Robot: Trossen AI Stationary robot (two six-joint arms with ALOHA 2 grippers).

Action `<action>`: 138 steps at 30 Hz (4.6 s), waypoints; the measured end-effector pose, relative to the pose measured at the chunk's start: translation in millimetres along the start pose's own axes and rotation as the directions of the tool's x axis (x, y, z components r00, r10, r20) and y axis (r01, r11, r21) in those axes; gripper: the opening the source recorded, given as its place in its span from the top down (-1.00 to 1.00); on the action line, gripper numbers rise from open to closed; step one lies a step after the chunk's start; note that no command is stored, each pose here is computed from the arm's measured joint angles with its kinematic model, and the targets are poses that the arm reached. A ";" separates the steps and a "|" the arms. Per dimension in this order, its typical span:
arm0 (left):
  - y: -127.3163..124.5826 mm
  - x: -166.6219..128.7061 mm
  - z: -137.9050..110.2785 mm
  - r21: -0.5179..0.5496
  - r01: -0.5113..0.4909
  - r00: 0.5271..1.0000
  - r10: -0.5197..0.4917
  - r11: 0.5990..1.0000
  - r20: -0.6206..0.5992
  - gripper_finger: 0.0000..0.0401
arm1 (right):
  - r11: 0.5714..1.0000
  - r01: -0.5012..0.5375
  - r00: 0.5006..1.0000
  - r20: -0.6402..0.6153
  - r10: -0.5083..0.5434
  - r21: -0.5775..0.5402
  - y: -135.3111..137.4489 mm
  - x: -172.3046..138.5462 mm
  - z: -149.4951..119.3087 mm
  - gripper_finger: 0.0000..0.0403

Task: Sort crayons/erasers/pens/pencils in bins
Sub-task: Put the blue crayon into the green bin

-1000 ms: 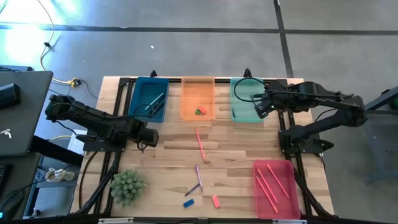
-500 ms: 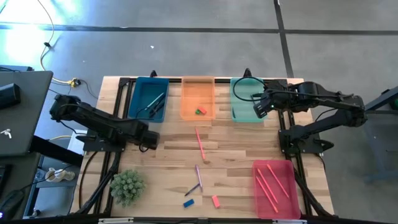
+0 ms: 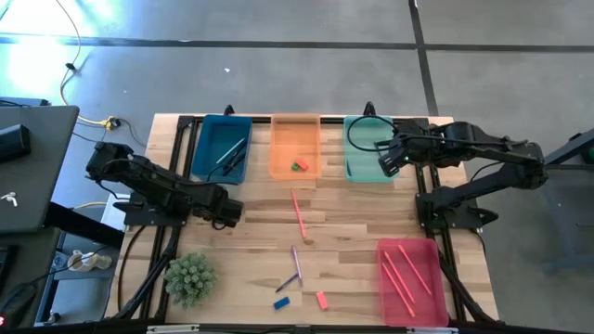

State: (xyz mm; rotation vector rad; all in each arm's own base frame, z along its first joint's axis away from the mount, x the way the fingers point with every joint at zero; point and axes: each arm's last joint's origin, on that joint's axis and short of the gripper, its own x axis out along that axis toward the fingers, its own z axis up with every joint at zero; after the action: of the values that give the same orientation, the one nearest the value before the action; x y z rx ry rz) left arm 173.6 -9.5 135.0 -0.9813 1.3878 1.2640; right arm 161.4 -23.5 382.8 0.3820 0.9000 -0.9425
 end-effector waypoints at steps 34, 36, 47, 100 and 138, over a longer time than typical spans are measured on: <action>-9.9 6.4 -22.3 -0.161 0.028 1.000 -0.026 0.987 0.018 0.32 | 0.995 0.000 1.000 0.000 0.000 -0.104 0.0 0.0 0.0 0.30; -10.6 6.3 -22.3 -0.160 0.036 0.999 -0.033 0.987 0.018 0.39 | 0.994 0.000 1.000 0.001 0.000 -0.109 0.0 0.0 0.1 0.30; -14.0 6.4 -21.6 -0.102 0.074 0.996 -0.068 0.992 0.058 0.80 | 0.993 -0.006 1.000 0.007 0.007 -0.116 0.8 0.0 0.8 0.30; -87.4 -57.3 18.4 0.499 0.737 0.430 -0.886 0.456 0.175 0.91 | 0.928 -0.353 0.936 -0.029 0.352 -0.122 21.1 -3.5 11.1 0.30; -86.9 -118.3 74.6 0.904 0.428 -0.146 -0.987 -0.006 0.063 0.91 | 0.649 -0.631 0.657 0.152 0.739 -0.425 135.6 21.9 46.8 0.30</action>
State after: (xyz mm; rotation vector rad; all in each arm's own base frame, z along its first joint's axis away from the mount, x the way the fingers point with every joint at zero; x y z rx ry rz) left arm 291.3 47.2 235.2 -0.4121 0.0667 -0.0639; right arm 302.4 10.7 381.0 0.2356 0.5184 -0.0989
